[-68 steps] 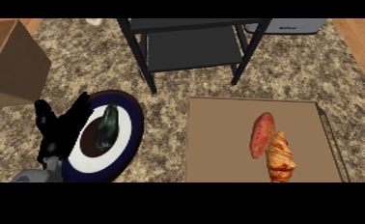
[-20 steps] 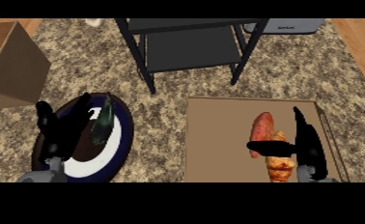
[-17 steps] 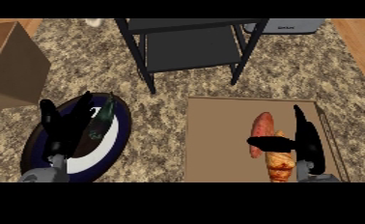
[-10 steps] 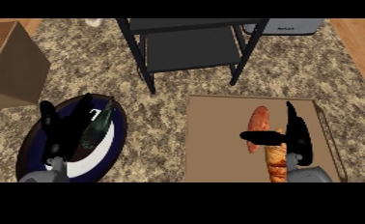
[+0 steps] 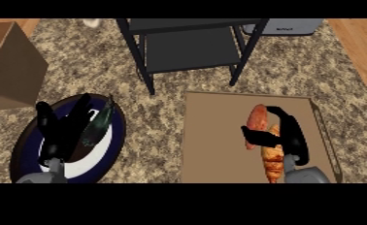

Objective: Pick the sweet potato from the tray and place it in the tiered shelf

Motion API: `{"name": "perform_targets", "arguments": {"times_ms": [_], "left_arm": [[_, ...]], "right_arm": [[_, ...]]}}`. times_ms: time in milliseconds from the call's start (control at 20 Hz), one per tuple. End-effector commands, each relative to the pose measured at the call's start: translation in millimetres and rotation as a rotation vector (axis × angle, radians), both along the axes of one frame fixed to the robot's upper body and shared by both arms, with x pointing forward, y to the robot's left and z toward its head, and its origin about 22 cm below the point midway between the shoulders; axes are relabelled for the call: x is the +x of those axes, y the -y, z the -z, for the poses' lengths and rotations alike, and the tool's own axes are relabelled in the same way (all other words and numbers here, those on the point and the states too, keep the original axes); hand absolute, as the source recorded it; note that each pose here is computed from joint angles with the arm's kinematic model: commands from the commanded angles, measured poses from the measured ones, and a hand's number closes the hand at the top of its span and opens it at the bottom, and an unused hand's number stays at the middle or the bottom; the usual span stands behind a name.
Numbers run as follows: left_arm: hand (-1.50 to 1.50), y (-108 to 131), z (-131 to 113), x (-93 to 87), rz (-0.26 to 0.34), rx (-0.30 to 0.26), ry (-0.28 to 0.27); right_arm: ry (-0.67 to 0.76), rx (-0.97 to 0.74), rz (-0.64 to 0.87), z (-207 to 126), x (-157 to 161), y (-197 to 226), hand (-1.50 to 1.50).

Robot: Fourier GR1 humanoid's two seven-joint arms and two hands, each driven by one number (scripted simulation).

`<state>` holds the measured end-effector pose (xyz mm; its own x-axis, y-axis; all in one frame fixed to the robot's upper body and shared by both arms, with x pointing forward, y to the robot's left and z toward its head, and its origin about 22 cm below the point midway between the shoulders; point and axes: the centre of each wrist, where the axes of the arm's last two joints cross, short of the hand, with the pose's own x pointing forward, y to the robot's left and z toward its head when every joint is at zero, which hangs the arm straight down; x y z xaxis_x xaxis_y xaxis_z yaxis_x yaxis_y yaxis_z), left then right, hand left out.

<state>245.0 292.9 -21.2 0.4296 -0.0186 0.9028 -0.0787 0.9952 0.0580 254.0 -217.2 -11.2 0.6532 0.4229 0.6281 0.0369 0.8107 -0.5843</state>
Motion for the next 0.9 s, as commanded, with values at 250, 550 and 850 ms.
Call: {"name": "perform_targets", "arguments": {"times_ms": [250, 550, 850], "left_arm": [[0.0, 15.4, 1.9, 7.1, 0.054, 0.007, 0.005], [0.0, 6.2, -3.3, 8.2, 0.076, -0.021, 0.006], [0.0, 5.4, -5.8, 11.7, 0.004, -0.003, -0.008]], "right_arm": [[0.131, -0.131, -0.571, -22.7, 6.3, -126.5, 1.5], [0.265, -0.245, -0.893, -61.5, -11.2, -209.7, 1.5], [0.543, -0.235, -0.821, -127.5, -42.6, -239.9, 1.5]]}}
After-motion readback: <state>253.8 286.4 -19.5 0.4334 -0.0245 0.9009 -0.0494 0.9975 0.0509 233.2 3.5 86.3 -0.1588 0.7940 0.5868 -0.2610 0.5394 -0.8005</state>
